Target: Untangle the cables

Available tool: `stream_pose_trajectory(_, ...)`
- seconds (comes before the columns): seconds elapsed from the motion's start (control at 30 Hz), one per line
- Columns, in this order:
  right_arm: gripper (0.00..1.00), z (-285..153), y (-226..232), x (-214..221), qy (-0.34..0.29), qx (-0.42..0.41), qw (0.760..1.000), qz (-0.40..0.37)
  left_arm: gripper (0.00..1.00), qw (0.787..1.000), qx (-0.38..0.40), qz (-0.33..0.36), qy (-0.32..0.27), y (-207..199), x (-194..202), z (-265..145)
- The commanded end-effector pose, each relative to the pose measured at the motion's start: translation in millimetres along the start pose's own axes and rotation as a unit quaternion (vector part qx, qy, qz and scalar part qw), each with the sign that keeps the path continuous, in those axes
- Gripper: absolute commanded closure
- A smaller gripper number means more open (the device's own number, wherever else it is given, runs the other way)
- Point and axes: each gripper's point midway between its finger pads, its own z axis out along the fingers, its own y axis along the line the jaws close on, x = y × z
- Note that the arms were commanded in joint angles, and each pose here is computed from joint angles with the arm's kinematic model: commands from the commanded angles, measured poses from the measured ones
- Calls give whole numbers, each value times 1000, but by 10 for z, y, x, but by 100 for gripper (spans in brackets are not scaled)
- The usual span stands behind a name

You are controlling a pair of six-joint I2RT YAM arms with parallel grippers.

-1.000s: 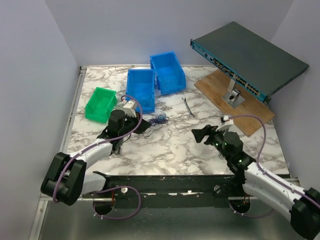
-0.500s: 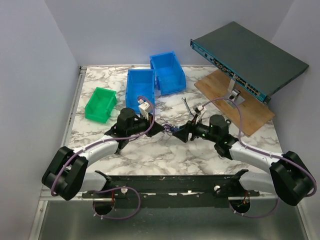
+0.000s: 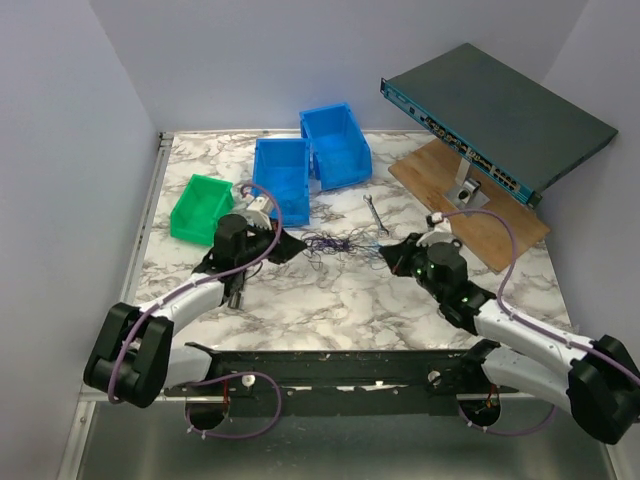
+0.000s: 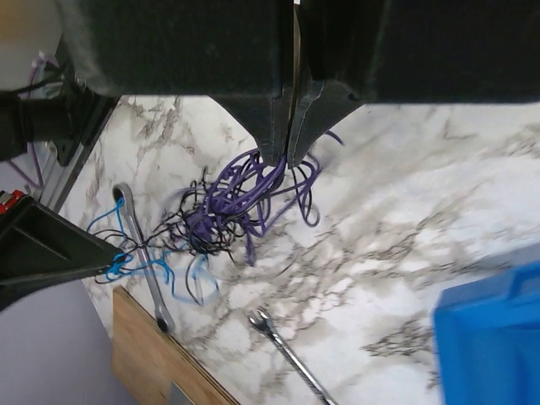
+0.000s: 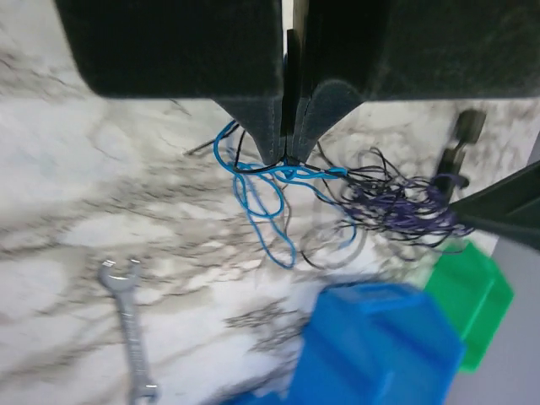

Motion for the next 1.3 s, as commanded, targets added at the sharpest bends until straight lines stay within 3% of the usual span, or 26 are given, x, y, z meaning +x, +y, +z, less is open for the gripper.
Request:
stream_pose_trajectory(0.0, 99, -439, -1175, -140, -115, 301, 944, 63, 100, 984, -153, -68, -60, 699, -79, -323)
stream_pose_trajectory(0.27, 99, -328, -843, -92, -73, 200, 977, 14, 100, 985, -146, -35, -80, 624, -167, -406)
stream_pose_trajectory(0.3, 95, -281, -711, -86, -62, 162, 985, -5, 100, 989, -127, -30, -75, 560, -162, -381)
stream_pose_trajectory(0.4, 37, -206, -198, -11, -21, 16, 998, -57, 100, 996, -65, -6, -66, 327, -159, -281)
stream_pose_trajectory(0.47, 28, -204, 95, -12, -18, -65, 996, -66, 100, 998, -38, 13, -46, 186, -126, -195)
stream_pose_trajectory(0.63, 28, -159, 537, 74, 26, -185, 977, -100, 100, 998, 25, 51, -12, -147, -33, -38)
stream_pose_trajectory(0.93, 30, 100, 841, 287, 125, -264, 950, -109, 100, 992, 84, 95, 12, -478, 67, 47)
stream_pose_trajectory(1.03, 38, 139, 844, 420, 152, -273, 944, -101, 100, 991, 90, 97, 12, -504, 64, 52)
stream_pose_trajectory(1.1, 49, 151, 838, 479, 162, -275, 943, -98, 100, 991, 93, 97, 11, -512, 62, 52)
stream_pose_trajectory(1.2, 53, 167, 816, 519, 167, -270, 943, -95, 100, 990, 103, 98, 10, -546, 61, 47)
stream_pose_trajectory(1.27, 66, 181, 801, 519, 167, -264, 945, -95, 100, 990, 106, 96, 10, -556, 64, 49)
